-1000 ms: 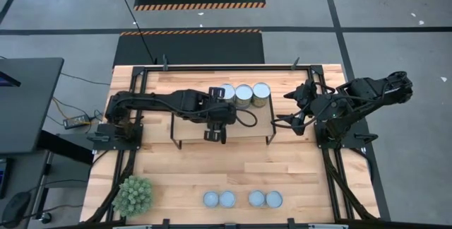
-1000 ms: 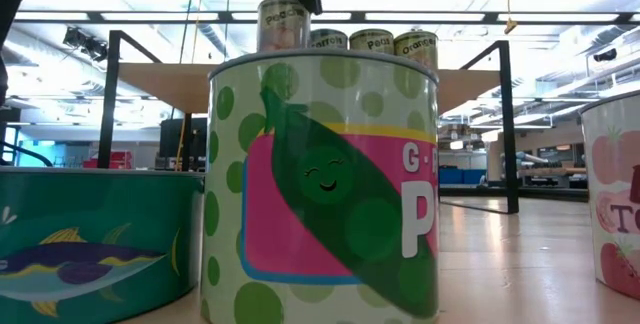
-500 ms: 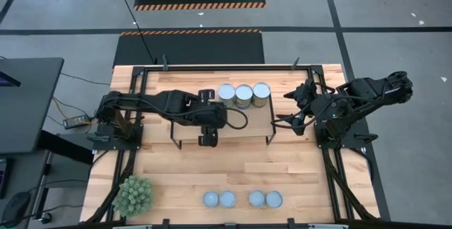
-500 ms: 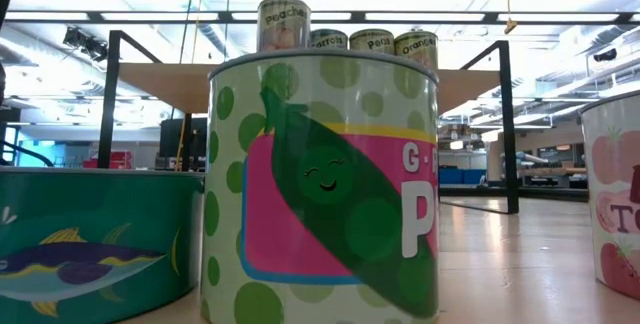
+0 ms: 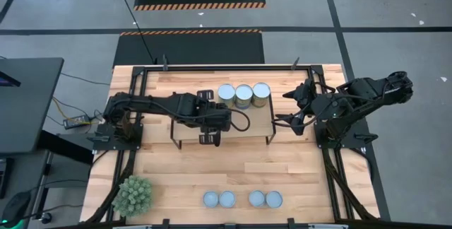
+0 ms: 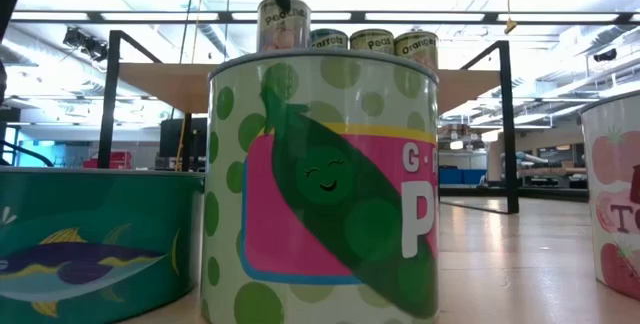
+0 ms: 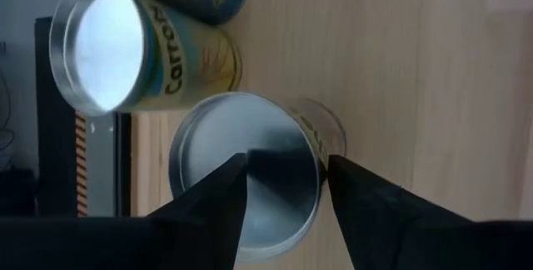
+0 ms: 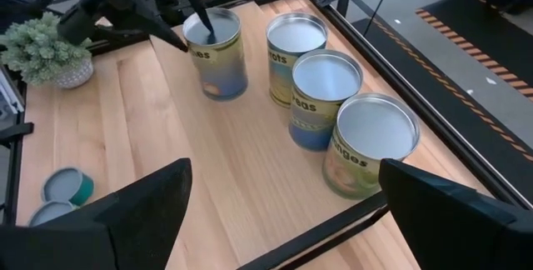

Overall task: Pick and place cans onto a shelf
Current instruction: Put the canned peaches on the shelf

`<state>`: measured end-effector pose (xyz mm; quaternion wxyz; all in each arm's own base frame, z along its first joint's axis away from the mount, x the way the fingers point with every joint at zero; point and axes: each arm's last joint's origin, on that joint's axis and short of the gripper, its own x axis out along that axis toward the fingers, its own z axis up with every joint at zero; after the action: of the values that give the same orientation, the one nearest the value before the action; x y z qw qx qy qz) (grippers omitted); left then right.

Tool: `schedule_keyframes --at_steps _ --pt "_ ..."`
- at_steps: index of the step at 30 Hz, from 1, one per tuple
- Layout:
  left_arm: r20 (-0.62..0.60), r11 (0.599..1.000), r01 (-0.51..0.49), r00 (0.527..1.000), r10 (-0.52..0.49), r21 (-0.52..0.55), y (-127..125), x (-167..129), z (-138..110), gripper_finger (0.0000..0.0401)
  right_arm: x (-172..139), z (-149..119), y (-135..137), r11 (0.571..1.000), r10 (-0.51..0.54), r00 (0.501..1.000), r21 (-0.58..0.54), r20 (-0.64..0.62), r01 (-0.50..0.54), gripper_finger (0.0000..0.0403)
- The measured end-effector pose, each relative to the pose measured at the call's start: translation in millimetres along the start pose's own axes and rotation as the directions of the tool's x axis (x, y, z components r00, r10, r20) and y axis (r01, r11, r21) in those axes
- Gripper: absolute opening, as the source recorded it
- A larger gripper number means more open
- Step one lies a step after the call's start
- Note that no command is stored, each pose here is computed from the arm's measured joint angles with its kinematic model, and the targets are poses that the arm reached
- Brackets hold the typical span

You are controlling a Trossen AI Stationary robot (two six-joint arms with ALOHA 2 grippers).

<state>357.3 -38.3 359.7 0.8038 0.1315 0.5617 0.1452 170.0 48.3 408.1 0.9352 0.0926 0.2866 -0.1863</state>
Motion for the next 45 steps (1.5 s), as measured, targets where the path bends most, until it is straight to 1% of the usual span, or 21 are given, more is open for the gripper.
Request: schedule_keyframes --at_steps 6,10,16,29,35,37,40,45 --pt "-0.056 1.000 -0.021 0.998 0.022 0.013 13 5 -4 0.0154 0 0 0 1.000 0.003 1.000 0.003 0.004 -0.003 0.0393" --pt "-0.088 0.999 -0.033 0.996 0.032 -0.002 23 9 -6 0.0145 0 0 0 1.000 0.003 1.000 0.004 0.004 -0.003 0.0393" --pt "-0.105 0.999 -0.045 0.994 0.042 -0.030 36 14 -7 0.0143 0 1 0 1.000 0.004 1.000 0.005 0.006 -0.004 0.0393" --pt "-0.128 0.998 -0.064 0.990 0.062 -0.011 59 24 -8 0.0143 0 1 1 1.000 0.010 1.000 0.022 0.003 -0.010 0.0393" --pt "-0.131 0.998 -0.067 0.989 0.064 -0.018 63 25 -8 0.0143 0 1 1 1.000 0.011 1.000 0.022 0.002 -0.011 0.0393" --pt "-0.127 0.999 -0.047 0.991 0.044 -0.020 62 24 -8 0.0143 0 1 1 1.000 0.011 1.000 0.022 0.002 -0.011 0.0393" --pt "-0.093 0.999 0.010 0.996 -0.014 -0.043 60 20 -7 0.0143 0 1 1 1.000 0.011 1.000 0.022 0.002 -0.011 0.0393" --pt "-0.028 0.999 0.022 0.999 -0.024 -0.048 55 11 -5 0.0153 0 0 1 1.000 0.010 1.000 0.020 0.001 -0.010 0.0393"
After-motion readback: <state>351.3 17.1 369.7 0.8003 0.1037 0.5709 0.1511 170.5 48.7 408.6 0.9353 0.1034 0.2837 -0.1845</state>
